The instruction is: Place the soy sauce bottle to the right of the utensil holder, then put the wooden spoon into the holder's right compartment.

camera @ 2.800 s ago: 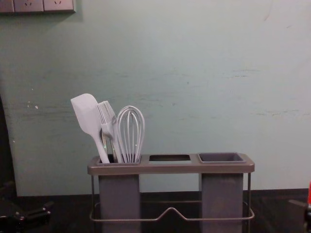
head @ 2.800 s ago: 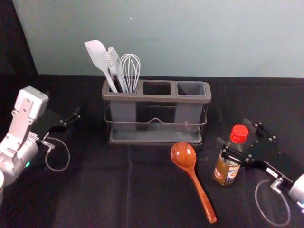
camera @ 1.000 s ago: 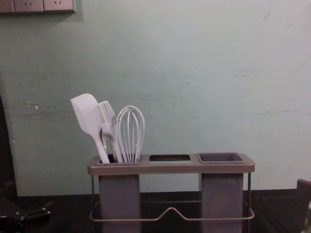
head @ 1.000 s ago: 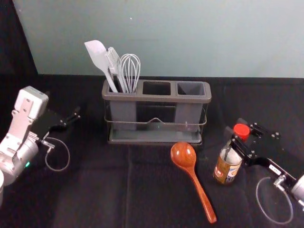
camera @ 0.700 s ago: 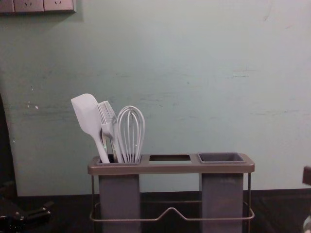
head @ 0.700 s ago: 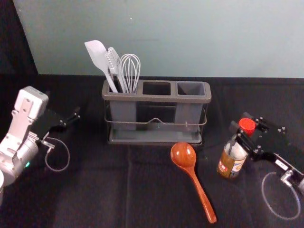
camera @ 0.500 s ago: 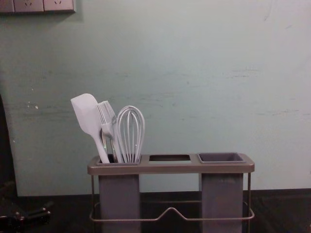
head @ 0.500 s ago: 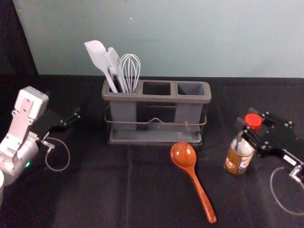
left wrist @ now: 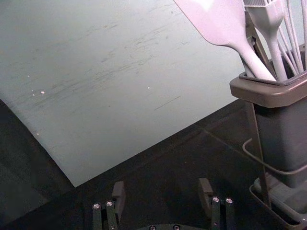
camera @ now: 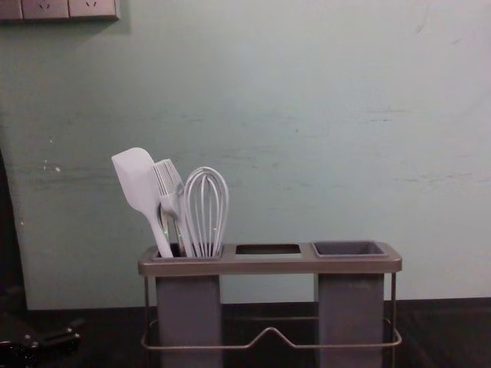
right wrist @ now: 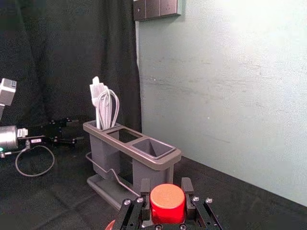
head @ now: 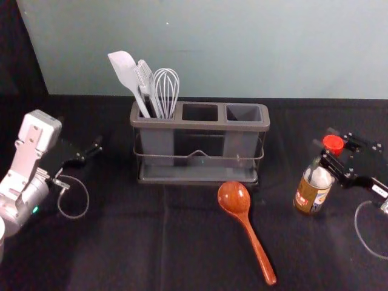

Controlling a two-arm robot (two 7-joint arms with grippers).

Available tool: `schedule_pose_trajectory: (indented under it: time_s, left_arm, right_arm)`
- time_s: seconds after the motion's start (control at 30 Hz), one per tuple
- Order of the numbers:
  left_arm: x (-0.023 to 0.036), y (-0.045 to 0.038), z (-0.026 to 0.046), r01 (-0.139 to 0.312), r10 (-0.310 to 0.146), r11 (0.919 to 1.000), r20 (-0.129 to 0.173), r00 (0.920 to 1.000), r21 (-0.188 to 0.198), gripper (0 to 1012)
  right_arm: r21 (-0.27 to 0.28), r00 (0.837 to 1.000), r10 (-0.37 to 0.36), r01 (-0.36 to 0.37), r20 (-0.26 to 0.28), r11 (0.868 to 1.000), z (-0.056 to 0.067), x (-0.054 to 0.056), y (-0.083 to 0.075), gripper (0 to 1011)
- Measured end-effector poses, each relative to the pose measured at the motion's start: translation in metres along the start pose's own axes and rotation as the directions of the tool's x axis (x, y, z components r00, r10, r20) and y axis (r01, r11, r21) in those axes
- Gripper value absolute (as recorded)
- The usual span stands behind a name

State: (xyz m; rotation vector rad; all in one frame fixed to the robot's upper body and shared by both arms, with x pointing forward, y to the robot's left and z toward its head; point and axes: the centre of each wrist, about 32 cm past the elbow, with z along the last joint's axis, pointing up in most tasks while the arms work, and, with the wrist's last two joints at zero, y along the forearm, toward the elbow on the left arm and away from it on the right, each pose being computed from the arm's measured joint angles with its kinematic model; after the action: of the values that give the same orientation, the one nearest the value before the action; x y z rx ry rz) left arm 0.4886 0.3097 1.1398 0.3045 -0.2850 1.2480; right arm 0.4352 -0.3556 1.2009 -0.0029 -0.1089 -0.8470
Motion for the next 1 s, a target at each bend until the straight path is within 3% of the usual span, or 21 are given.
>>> schedule_pose_trajectory:
  time_s: [0.6, 1.0]
  left_arm:
    - [0.0000, 0.0000, 0.0000, 0.000, 0.000, 1.0000, 0.000, 1.0000, 0.000, 1005]
    - [0.0000, 0.0000, 0.0000, 0.000, 0.000, 1.0000, 0.000, 1.0000, 0.000, 1005]
  right_arm:
    - [-0.009, 1.000, 0.019, -0.019, 0.008, 1.000, -0.002, 0.016, 0.037, 392]
    - [-0.023, 1.000, 0.013, -0.014, -0.014, 1.000, -0.010, 0.023, 0.062, 392]
